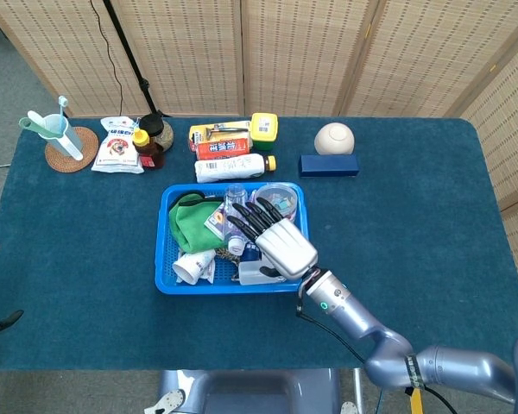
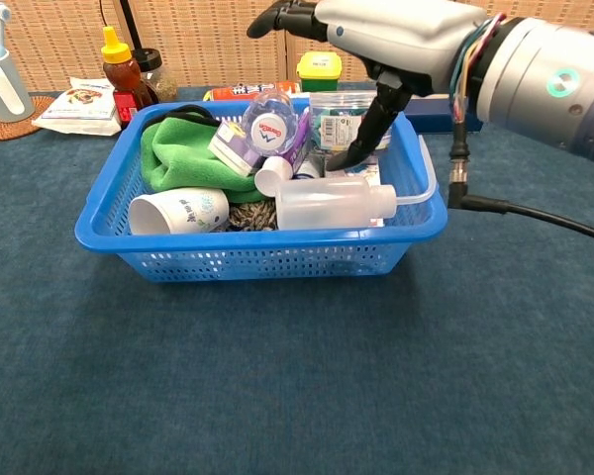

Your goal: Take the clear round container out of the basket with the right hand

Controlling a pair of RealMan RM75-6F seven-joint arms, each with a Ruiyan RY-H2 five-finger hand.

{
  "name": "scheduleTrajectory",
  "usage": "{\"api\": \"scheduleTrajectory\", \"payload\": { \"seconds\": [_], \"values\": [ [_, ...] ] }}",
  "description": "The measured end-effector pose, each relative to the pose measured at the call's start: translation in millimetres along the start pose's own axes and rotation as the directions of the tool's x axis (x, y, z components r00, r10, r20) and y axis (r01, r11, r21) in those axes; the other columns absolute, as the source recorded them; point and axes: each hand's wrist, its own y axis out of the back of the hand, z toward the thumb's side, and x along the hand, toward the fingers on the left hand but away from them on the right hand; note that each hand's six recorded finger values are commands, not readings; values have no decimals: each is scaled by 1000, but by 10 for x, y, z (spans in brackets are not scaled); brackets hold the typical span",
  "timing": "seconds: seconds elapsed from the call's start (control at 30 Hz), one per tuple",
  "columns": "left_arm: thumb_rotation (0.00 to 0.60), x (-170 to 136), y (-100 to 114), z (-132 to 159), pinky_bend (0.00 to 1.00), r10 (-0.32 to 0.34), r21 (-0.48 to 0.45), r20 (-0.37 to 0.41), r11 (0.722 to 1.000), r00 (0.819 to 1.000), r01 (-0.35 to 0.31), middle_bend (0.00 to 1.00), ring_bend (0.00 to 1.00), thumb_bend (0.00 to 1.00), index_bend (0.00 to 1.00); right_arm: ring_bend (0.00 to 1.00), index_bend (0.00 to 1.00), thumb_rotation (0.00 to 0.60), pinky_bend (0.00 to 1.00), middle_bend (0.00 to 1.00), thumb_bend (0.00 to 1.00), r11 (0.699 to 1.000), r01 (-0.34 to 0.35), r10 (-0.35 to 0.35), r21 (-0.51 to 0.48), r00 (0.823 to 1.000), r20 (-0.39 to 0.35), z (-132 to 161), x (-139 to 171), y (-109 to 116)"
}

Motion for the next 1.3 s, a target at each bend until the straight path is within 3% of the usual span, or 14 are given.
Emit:
{"api": "scheduleTrajectory", "payload": {
  "seconds": [0.67, 0.97, 1.03, 1.13, 1.3],
  "values": [
    [600, -4, 68, -87, 0, 13, -25, -13, 1000, 1000, -13, 0, 0, 0, 0, 0, 0, 600, 6, 0, 0, 998, 27, -29, 63, 999, 32, 39, -387, -196],
    [600, -6, 79, -108, 0, 14, -33, -19, 999, 1000, -15, 0, 0, 0, 0, 0, 3, 600, 207, 1, 0, 998, 16, -18, 56, 999, 39, 104, -506, -305],
    [600, 4, 70, -119, 0, 8, -35, -22, 999, 1000, -8, 0, 0, 0, 0, 11, 28, 600, 274, 26, 8, 998, 20, -23, 59, 999, 38, 126, -531, -316],
    [600, 23, 74, -134, 0, 5, -39, -26, 999, 1000, -6, 0, 0, 0, 0, 76, 102, 600, 354, 106, 116, 997, 31, -34, 71, 999, 39, 132, -567, -326],
    [600, 27, 80, -148, 0, 5, -45, -28, 999, 1000, -6, 0, 0, 0, 0, 286, 407, 600, 526, 333, 293, 994, 67, -70, 92, 997, 34, 130, -609, -317]
  ]
}}
